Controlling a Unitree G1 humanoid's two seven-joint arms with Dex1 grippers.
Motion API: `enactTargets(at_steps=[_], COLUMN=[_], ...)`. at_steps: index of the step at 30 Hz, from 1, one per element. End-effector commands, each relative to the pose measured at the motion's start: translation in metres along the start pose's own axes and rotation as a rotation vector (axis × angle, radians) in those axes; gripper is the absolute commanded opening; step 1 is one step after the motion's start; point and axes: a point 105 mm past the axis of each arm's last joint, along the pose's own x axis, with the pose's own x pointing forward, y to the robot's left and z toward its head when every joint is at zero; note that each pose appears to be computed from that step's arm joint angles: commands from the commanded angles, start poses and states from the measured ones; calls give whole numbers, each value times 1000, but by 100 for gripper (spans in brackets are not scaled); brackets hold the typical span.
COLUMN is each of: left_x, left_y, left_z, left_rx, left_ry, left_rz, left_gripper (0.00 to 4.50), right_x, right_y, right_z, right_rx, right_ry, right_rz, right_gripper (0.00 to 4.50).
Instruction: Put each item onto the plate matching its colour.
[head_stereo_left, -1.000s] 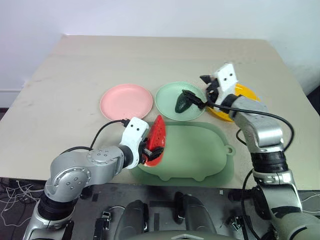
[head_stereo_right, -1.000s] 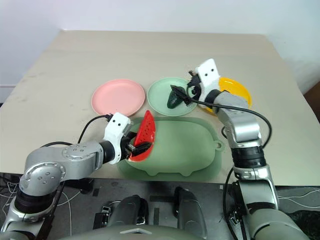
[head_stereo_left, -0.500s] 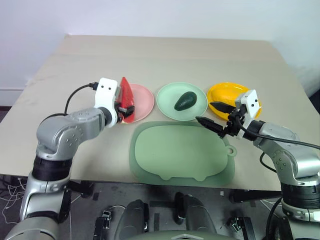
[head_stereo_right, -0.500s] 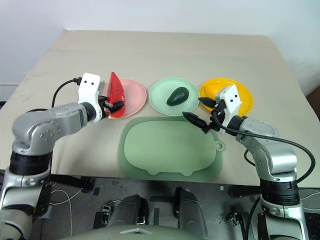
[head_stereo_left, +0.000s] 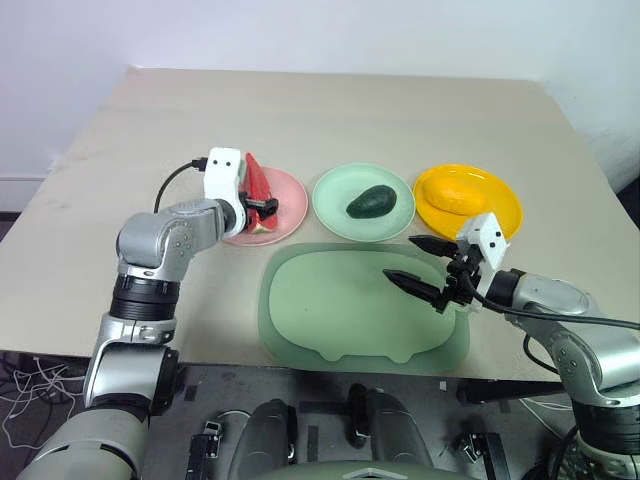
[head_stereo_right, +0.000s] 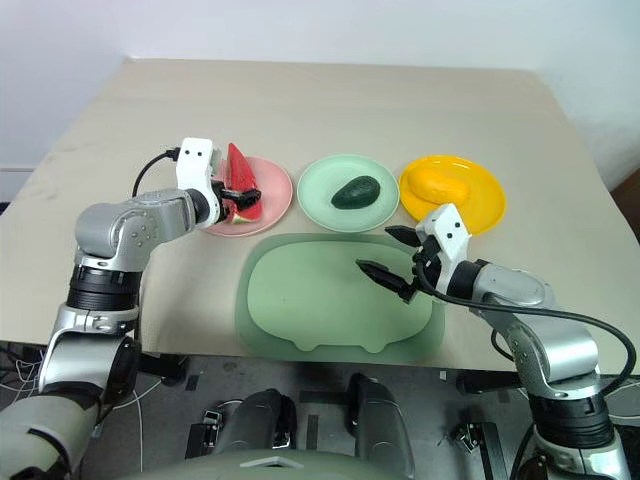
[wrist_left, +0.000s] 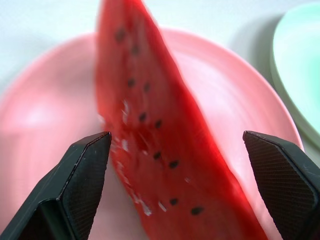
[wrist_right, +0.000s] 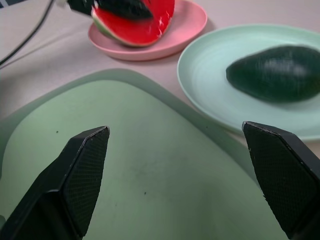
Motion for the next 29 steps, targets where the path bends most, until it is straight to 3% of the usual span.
enactTargets(at_steps=[1,7,11,20,29], left_x=[-27,-85,-119,-122,-120], left_y=[0,-1,5,16,7], left_z=[29,47,8,-58,-84], left_rx=[0,160,290,242,198], left_ry=[-136,-354,-341,-270,-254], left_rz=[-21,-84,-127,-119,-107], left_gripper=[447,447,447,447,447], right_x=[-2,-8,-17,-41,-35], right_y=[-1,-25,-37,-49,-56], right_z=[9,7,15,-18,-15], right_rx=[-42,-49,-18,1,-15], right_ry=[-29,-33,-140,-34,-15], right_rz=[-6,-54,-65,-28,-25], right_gripper=[450,450,450,450,450])
